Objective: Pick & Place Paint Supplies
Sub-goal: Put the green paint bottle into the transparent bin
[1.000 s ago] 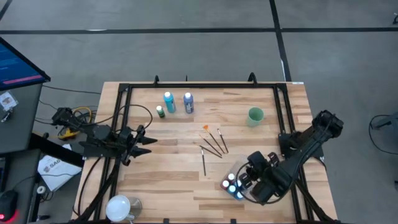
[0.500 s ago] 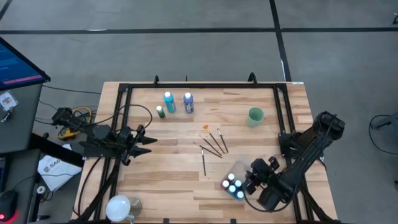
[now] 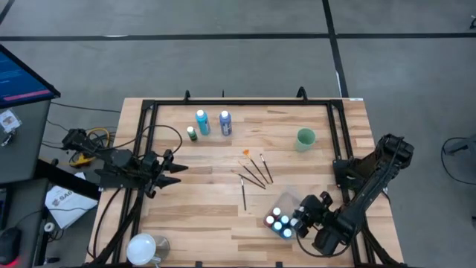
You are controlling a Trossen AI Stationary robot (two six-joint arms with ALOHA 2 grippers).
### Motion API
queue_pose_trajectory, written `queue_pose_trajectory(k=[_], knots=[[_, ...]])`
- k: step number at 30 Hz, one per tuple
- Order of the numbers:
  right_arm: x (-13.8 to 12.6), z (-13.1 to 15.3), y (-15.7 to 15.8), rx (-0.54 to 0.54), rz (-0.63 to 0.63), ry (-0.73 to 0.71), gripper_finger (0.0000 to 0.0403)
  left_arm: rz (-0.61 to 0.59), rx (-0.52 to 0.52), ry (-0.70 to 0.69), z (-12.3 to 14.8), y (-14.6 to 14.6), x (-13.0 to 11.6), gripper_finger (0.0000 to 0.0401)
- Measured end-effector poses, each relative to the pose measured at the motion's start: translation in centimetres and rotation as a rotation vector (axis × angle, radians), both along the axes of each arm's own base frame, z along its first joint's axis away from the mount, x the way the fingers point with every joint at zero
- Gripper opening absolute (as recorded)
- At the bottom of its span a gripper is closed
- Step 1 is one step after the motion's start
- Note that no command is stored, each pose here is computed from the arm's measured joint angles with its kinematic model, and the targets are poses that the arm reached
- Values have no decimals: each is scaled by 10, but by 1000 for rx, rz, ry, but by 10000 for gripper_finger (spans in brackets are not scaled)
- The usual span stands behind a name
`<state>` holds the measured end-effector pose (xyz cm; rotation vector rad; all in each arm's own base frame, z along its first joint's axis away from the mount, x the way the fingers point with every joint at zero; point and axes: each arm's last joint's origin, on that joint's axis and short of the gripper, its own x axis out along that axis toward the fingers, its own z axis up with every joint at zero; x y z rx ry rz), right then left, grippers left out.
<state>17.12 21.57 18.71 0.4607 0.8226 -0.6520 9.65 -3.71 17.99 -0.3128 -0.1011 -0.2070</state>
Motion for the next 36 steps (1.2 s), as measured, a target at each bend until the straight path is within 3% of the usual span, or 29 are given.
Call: queue_pose_trajectory(k=[22,28,36], knots=[[-1,-10,1,-2,72,-6,123,-2,1,0,0,0,0,132],[2,-10,6,-1,144,-7,124,2,1,-1,0,0,0,132],[7,-10,5,30,135,-8,161,1,1,-3,0,0,0,132]])
